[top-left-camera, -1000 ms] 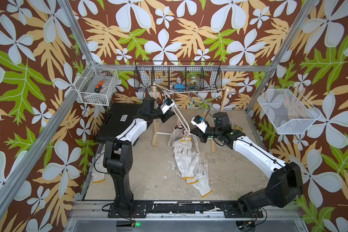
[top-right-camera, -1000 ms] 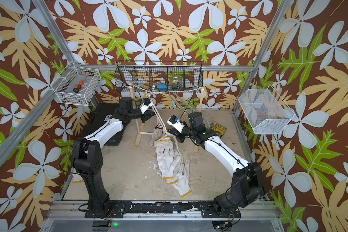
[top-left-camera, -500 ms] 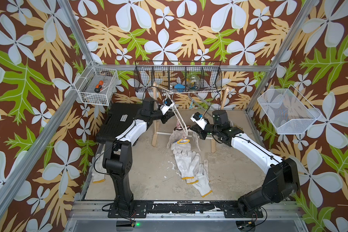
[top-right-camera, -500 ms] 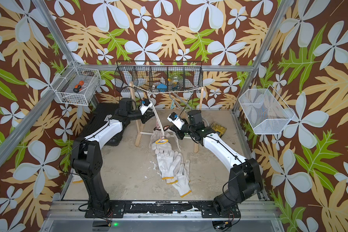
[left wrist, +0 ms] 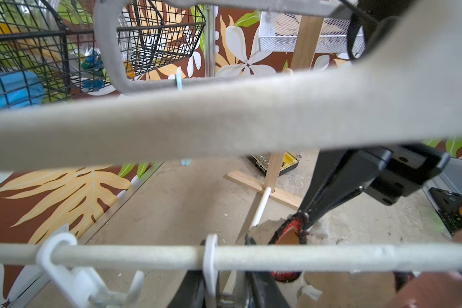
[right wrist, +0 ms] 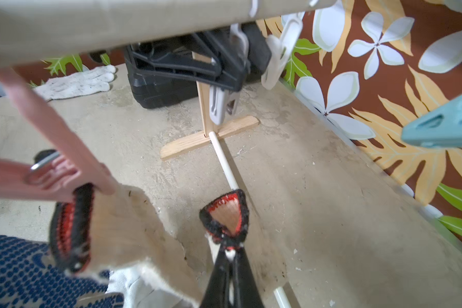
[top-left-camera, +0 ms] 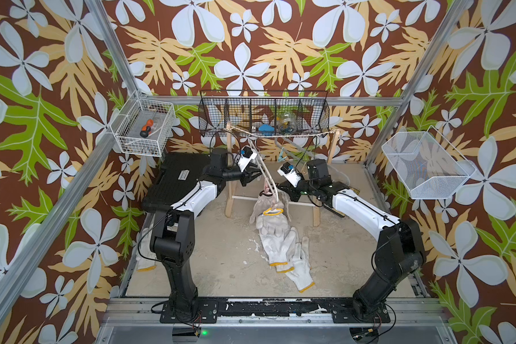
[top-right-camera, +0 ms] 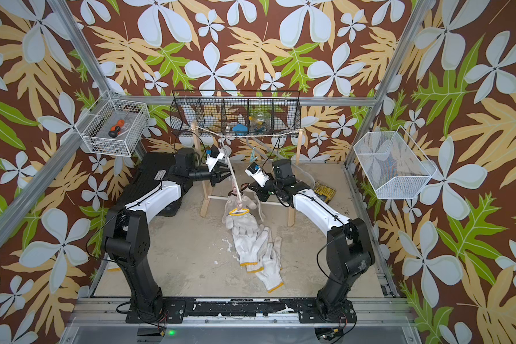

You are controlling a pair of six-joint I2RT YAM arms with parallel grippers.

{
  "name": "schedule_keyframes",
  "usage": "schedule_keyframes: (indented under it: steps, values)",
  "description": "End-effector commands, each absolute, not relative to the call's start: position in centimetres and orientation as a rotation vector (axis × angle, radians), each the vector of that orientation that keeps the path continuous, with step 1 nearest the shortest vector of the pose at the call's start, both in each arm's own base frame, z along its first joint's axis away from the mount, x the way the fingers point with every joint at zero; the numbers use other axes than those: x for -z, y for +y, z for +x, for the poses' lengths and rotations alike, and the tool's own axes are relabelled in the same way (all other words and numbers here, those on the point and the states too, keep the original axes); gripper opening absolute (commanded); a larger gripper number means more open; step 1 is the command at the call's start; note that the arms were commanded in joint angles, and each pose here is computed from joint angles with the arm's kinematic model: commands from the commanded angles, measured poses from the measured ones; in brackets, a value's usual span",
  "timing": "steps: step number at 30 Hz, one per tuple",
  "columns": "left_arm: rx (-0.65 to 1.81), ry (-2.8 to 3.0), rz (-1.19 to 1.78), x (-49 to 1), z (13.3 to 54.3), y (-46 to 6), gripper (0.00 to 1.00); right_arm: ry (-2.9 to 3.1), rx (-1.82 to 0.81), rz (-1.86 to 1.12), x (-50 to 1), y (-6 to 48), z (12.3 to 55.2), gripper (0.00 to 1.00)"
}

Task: Clip the gloves onto a hanger to dry
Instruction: Open the clamp at the hanger, then clamp the glove onto the hanger.

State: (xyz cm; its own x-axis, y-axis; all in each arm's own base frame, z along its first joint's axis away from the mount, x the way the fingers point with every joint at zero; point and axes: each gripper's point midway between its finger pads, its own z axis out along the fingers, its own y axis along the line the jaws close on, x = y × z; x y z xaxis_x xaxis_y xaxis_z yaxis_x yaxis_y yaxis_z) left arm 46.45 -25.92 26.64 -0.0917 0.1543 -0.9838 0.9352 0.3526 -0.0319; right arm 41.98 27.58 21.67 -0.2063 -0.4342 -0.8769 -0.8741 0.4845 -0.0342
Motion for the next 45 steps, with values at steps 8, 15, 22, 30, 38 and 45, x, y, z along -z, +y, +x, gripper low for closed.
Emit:
schedule_keyframes:
  steps: [8, 15, 22, 30, 38, 45]
  values:
    - [0.987, 1.462, 1.040, -27.9, 45.4, -26.4, 0.24, 1.727, -0.804, -1.143, -22.7, 31.1, 41.9, 0.00]
    - [1.000, 1.459, 1.036, -27.9, 45.2, -26.4, 0.24, 1.675, -0.858, -1.144, -22.8, 32.4, 42.2, 0.00]
    - [1.034, 1.449, 1.029, -27.7, 44.8, -26.5, 0.23, 1.662, -0.901, -1.139, -23.1, 33.1, 42.6, 0.00]
    - [1.039, 1.448, 1.025, -27.5, 44.7, -26.4, 0.22, 1.631, -0.923, -1.165, -23.3, 33.4, 42.1, 0.00]
    - [1.055, 1.449, 1.029, -27.4, 44.6, -26.5, 0.21, 1.624, -0.892, -1.154, -23.4, 33.3, 42.5, 0.00]
    - [1.071, 1.445, 1.035, -27.4, 44.4, -26.6, 0.21, 1.610, -0.899, -1.137, -24.0, 33.3, 43.0, 0.00]
